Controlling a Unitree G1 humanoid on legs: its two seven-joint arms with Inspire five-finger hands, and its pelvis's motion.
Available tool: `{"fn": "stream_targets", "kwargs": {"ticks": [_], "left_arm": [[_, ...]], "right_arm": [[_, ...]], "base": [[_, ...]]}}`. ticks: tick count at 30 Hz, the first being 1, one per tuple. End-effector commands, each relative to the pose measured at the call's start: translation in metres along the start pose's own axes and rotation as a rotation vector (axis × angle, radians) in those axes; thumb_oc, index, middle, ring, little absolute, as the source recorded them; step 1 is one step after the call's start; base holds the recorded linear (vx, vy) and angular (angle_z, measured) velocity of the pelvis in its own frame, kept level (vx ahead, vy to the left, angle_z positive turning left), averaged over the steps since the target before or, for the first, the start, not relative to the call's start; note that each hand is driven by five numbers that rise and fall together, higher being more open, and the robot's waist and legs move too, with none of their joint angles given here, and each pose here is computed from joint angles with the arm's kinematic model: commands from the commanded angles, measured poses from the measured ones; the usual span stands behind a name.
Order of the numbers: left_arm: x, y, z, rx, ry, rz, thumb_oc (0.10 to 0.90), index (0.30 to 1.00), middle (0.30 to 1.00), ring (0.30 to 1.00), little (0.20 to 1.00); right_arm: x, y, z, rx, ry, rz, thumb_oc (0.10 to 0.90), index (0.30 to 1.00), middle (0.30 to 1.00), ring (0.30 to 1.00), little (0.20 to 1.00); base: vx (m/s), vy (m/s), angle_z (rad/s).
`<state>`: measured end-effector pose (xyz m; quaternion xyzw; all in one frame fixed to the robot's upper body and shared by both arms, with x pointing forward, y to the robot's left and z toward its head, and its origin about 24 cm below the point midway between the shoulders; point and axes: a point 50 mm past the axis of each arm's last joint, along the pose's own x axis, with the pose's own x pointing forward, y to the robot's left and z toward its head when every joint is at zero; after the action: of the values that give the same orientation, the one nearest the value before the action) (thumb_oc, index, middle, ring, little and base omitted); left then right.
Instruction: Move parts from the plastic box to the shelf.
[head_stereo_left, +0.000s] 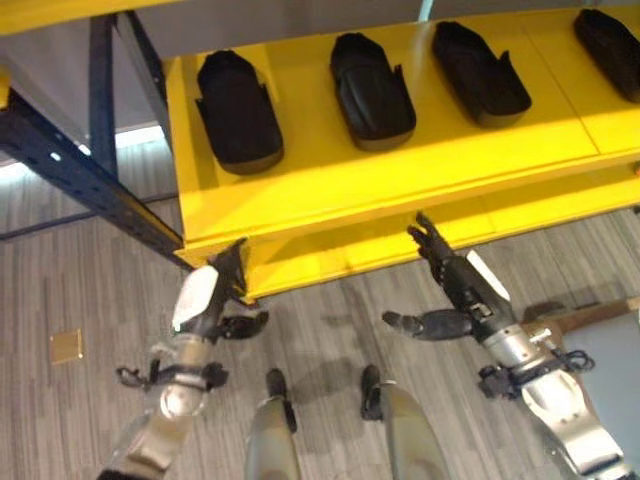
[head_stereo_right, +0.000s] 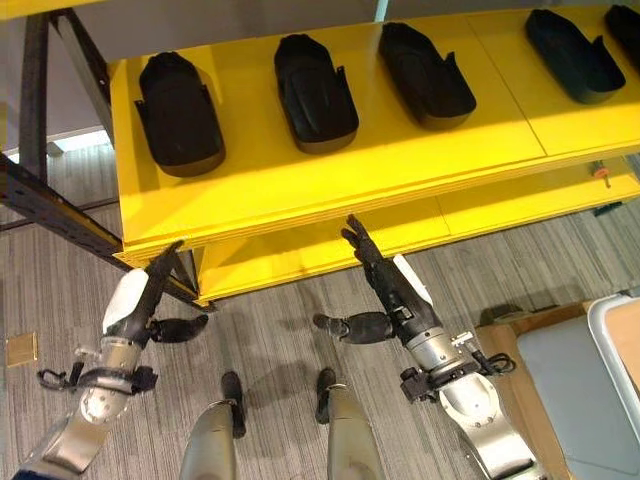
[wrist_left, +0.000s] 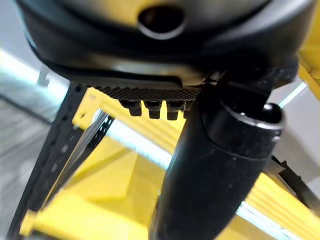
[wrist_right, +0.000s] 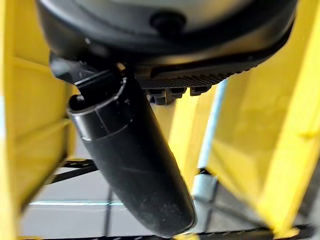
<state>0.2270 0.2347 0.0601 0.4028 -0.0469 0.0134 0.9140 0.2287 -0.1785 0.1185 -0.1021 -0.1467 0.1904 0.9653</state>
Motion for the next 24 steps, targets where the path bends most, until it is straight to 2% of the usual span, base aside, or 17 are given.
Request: {"fn": "stream_targets", "kwargs": {"ticks": [1, 8, 12, 24], "left_arm": [[0.008, 0.026, 0.039, -0.046, -0.244, 0.062, 0.9, 1.0, 1.0, 1.0, 1.0], [-0.002, 0.013, 0.041, -0.116, -0.237, -0.05, 0.9, 1.0, 1.0, 1.0, 1.0], [-0.003, 0.012, 0.04, -0.12, -0.227, -0.053, 0.9, 1.0, 1.0, 1.0, 1.0], [-0.003, 0.015, 0.041, -0.145, -0.224, -0.021, 0.9, 1.0, 1.0, 1.0, 1.0]], "right_arm": [[0.019, 0.005, 0.047, 0.065, -0.294, 0.042, 0.9, 1.0, 1.0, 1.0, 1.0], [0.059, 0.012, 0.06, 0.197, -0.39, -0.012, 0.9, 1.0, 1.0, 1.0, 1.0], [0.076, 0.015, 0.058, 0.235, -0.39, -0.062, 0.9, 1.0, 1.0, 1.0, 1.0], [0.114, 0.004, 0.065, 0.155, -0.395, -0.212, 0.9, 1.0, 1.0, 1.0, 1.0]], "base": [[-0.01, 0.017, 0.19], [-0.01, 0.02, 0.22], [-0.01, 0.011, 0.07], [0.0, 0.003, 0.08]]}}
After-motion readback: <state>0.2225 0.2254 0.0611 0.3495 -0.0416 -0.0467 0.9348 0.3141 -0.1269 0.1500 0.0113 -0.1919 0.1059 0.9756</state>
